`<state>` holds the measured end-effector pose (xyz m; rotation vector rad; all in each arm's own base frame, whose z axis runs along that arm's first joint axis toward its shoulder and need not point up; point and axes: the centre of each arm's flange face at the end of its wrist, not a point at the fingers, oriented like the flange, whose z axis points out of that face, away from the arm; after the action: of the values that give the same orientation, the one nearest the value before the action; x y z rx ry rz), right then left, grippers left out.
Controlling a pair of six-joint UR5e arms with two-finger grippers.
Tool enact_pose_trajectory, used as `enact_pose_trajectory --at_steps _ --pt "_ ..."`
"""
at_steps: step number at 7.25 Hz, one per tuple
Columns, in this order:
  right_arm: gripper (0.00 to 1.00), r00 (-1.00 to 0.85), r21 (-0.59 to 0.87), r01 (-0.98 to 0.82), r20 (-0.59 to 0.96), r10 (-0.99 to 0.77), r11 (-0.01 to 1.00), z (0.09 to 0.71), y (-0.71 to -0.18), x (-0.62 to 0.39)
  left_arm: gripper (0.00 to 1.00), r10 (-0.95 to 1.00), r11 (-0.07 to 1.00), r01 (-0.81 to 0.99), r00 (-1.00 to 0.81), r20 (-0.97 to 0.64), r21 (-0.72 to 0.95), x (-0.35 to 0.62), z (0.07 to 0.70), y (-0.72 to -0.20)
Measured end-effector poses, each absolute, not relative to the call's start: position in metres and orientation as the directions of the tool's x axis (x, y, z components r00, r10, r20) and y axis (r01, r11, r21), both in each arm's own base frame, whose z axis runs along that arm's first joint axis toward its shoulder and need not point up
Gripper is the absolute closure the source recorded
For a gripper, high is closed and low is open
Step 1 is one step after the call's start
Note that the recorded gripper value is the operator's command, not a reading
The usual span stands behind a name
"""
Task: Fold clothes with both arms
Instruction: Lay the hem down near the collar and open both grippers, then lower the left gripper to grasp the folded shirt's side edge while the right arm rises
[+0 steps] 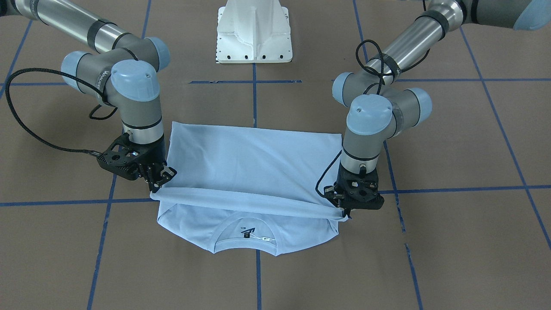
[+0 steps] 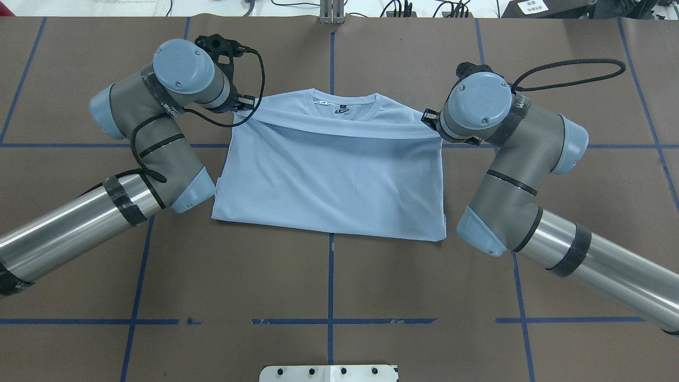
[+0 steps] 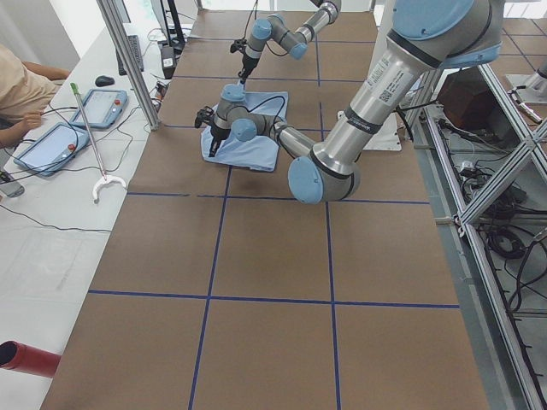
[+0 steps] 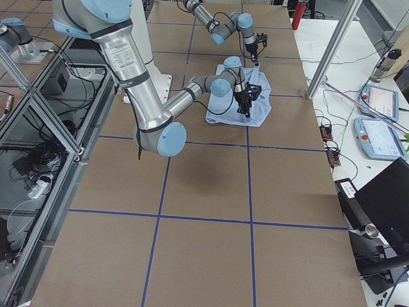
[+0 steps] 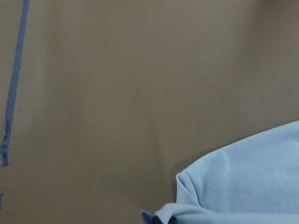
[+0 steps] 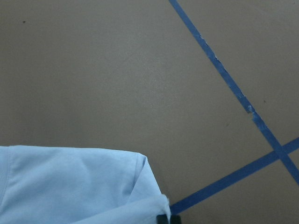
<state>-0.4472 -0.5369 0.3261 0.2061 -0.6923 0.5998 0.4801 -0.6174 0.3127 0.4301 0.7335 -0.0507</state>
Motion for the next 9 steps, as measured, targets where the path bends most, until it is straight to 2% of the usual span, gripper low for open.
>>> enact_pose_trajectory --at_steps 1,7,9 --pt "0.01 0.609 -0.016 -0.582 0.654 0.448 0.813 0.325 -0.537 -0.448 0.01 0.104 0.912 0.193 0.745 -0.659 0.363 0.481 0.313 -0.617" --pt "0.00 0.676 0.065 -0.499 0.653 0.341 0.864 0.323 -0.570 -0.411 0.00 0.195 0.898 0.149 0.707 -0.679 0.413 0.464 0.307 -0.621" --pt "0.00 0.694 0.079 -0.444 0.660 0.287 0.893 0.323 -0.584 -0.385 0.00 0.244 0.891 0.132 0.668 -0.703 0.435 0.437 0.315 -0.592"
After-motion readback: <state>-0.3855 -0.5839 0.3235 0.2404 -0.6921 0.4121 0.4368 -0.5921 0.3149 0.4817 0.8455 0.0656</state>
